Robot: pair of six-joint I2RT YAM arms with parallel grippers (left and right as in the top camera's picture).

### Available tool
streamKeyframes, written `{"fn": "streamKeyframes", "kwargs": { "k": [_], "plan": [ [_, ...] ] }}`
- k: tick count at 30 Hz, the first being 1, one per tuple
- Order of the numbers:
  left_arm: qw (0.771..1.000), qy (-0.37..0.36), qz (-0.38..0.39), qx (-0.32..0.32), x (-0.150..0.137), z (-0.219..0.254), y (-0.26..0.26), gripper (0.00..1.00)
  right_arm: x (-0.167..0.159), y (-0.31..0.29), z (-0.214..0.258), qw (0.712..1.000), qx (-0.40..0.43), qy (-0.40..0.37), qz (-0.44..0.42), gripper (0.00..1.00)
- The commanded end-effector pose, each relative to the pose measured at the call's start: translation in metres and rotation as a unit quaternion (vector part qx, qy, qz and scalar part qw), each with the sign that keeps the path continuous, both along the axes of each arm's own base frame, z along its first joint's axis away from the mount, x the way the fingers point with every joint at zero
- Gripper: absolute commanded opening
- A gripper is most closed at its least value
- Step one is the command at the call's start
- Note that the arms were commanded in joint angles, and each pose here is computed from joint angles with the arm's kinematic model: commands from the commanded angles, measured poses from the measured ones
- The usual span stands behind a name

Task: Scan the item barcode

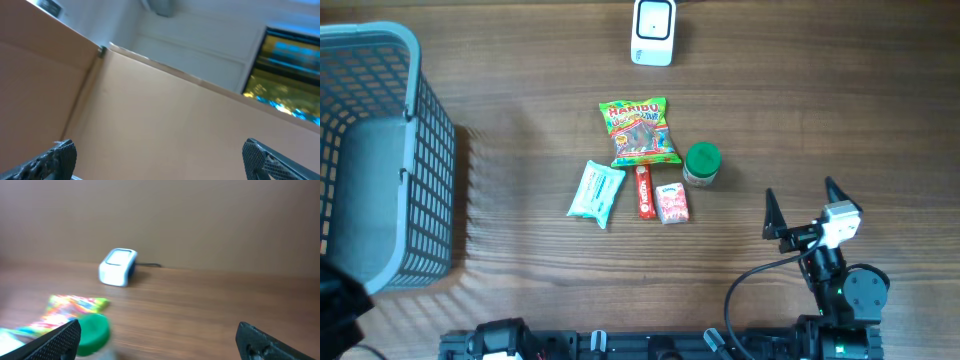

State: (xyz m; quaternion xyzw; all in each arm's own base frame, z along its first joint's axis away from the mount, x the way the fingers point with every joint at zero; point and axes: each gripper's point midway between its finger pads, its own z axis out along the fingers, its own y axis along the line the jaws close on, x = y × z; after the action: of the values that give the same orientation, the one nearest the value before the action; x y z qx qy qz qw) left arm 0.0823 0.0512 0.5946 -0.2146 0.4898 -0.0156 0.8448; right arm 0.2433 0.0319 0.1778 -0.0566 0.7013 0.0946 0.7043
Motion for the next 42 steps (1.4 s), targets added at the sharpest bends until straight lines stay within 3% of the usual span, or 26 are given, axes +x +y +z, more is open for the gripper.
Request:
{"fn": "streamKeyframes", "kwargs": {
  "k": [1,5,8,11,14,18,20,22,25,32,34,38,42],
  "plan": [
    [0.996,0.027,-0.078,0.040,0.030,-0.011,-0.027,1.00,-0.013,0.037,0.005,0.975,0.183,0.051,0.114,1.00],
    [0.995,0.037,-0.082,0.040,0.044,-0.021,-0.026,1.00,-0.016,0.042,0.010,0.968,0.207,0.053,0.132,1.00],
    [0.993,0.038,-0.097,0.047,0.048,-0.022,-0.031,1.00,-0.033,0.065,0.037,0.958,0.185,0.012,0.220,1.00],
    [0.991,0.027,-0.114,0.058,0.038,-0.020,-0.039,1.00,-0.044,0.067,0.075,0.963,0.147,-0.024,0.227,1.00],
    [0.990,0.001,-0.122,0.069,0.013,-0.015,-0.046,1.00,-0.043,0.060,0.100,0.974,0.112,-0.010,0.194,1.00],
    [0.983,-0.052,-0.148,0.100,-0.038,-0.009,-0.066,1.00,-0.029,0.053,0.135,0.977,0.101,0.107,0.156,0.99],
    [0.981,-0.069,-0.146,0.104,-0.050,-0.007,-0.067,1.00,-0.016,0.041,0.148,0.969,0.115,0.191,0.109,1.00],
    [0.985,-0.077,-0.124,0.093,-0.051,-0.003,-0.058,1.00,-0.012,0.028,0.155,0.948,0.123,0.288,0.057,0.99],
    [0.994,-0.075,-0.062,0.054,-0.053,-0.006,-0.033,1.00,-0.008,0.027,0.161,0.906,0.136,0.399,0.042,1.00],
    [0.994,-0.076,-0.062,0.054,-0.063,-0.013,-0.035,1.00,0.051,0.045,0.144,0.865,0.190,0.455,0.089,1.00],
    [0.994,-0.078,-0.062,0.054,-0.062,-0.017,-0.035,1.00,0.071,0.042,0.128,0.838,0.242,0.486,0.054,0.99],
    [0.992,-0.091,-0.061,0.057,-0.060,-0.032,-0.034,1.00,0.075,0.029,0.052,0.690,0.352,0.614,-0.153,0.99],
    [0.991,-0.106,-0.061,0.060,-0.046,-0.055,-0.032,1.00,0.083,0.066,0.006,0.600,0.384,0.659,-0.239,0.99]
  ]
}}
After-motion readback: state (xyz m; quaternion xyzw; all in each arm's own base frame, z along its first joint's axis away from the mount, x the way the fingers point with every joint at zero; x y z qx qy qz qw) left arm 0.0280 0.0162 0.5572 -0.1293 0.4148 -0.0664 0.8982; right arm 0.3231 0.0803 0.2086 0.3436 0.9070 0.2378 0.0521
